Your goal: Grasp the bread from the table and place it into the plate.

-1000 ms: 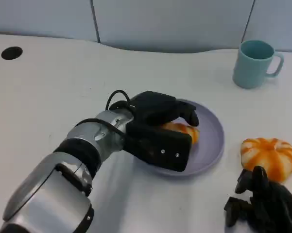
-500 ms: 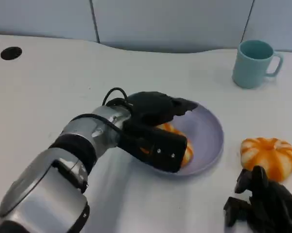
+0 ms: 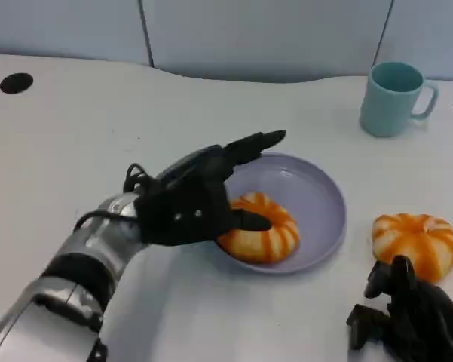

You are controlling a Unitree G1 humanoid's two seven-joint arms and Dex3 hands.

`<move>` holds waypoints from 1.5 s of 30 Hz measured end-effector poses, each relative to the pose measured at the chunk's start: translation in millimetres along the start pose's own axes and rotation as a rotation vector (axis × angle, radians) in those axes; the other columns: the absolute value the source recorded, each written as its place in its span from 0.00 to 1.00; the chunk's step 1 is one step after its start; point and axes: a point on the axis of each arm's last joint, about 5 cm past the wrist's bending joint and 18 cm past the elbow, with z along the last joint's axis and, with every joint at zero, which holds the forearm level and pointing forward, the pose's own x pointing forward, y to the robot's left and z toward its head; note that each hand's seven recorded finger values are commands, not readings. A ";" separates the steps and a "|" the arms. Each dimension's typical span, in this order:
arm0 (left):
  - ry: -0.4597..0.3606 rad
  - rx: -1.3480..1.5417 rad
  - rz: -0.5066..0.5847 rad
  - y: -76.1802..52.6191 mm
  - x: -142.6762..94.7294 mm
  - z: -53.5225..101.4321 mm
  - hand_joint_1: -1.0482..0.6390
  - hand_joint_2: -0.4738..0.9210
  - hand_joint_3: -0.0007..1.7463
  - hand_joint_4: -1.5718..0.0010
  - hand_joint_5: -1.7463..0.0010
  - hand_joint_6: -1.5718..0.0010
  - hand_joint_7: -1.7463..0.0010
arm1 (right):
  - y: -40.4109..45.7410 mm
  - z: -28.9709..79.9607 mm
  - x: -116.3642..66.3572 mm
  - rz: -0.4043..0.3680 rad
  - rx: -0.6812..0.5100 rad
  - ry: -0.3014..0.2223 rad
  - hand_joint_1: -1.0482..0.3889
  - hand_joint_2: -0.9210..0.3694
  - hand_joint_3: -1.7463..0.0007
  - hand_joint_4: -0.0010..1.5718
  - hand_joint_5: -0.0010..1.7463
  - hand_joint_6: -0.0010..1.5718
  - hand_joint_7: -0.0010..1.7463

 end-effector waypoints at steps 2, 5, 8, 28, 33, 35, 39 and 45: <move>-0.031 -0.112 0.061 -2.1 -8.5 -5.5 0.13 1.00 0.13 0.88 0.92 0.91 0.96 | -0.2 -0.1 0.1 0.001 -0.001 0.000 0.42 0.00 0.71 0.82 0.73 0.74 0.70; -0.048 -0.201 0.094 -5.9 -17.1 -11.3 0.13 1.00 0.14 0.89 0.91 0.91 0.96 | -0.6 -0.5 0.2 0.007 -0.003 -0.002 0.42 0.00 0.70 0.82 0.73 0.74 0.70; -0.056 -0.217 0.095 -5.5 -18.2 -11.8 0.13 1.00 0.14 0.89 0.90 0.91 0.96 | -0.9 -0.7 0.2 0.008 -0.004 -0.006 0.42 0.00 0.70 0.82 0.73 0.74 0.70; -0.182 -0.771 0.522 -60.9 -93.3 -31.9 0.17 1.00 0.19 0.75 0.16 0.72 0.48 | 2.2 -1.1 2.4 -0.003 -0.001 0.010 0.42 0.00 0.70 0.83 0.74 0.74 0.73; -0.188 -0.911 0.561 -68.2 -97.7 -27.2 0.16 1.00 0.18 0.66 0.07 0.65 0.32 | 2.9 -1.1 2.4 -0.002 -0.005 0.013 0.42 0.00 0.69 0.83 0.73 0.74 0.71; -0.164 -0.982 0.570 -68.9 -101.2 -25.9 0.16 1.00 0.17 0.56 0.02 0.66 0.12 | 2.8 -1.0 2.3 0.001 -0.006 0.009 0.41 0.00 0.71 0.84 0.73 0.76 0.70; -0.108 -1.104 0.612 -67.7 -112.8 -24.2 0.18 1.00 0.18 0.49 0.00 0.67 0.02 | 3.2 -0.5 2.6 -0.008 -0.011 0.009 0.41 0.00 0.72 0.83 0.73 0.77 0.70; -0.039 -1.185 0.651 -74.2 -126.5 -26.1 0.21 1.00 0.18 0.44 0.00 0.62 0.00 | 3.1 -0.7 2.5 -0.010 -0.017 0.010 0.41 0.00 0.71 0.82 0.74 0.76 0.68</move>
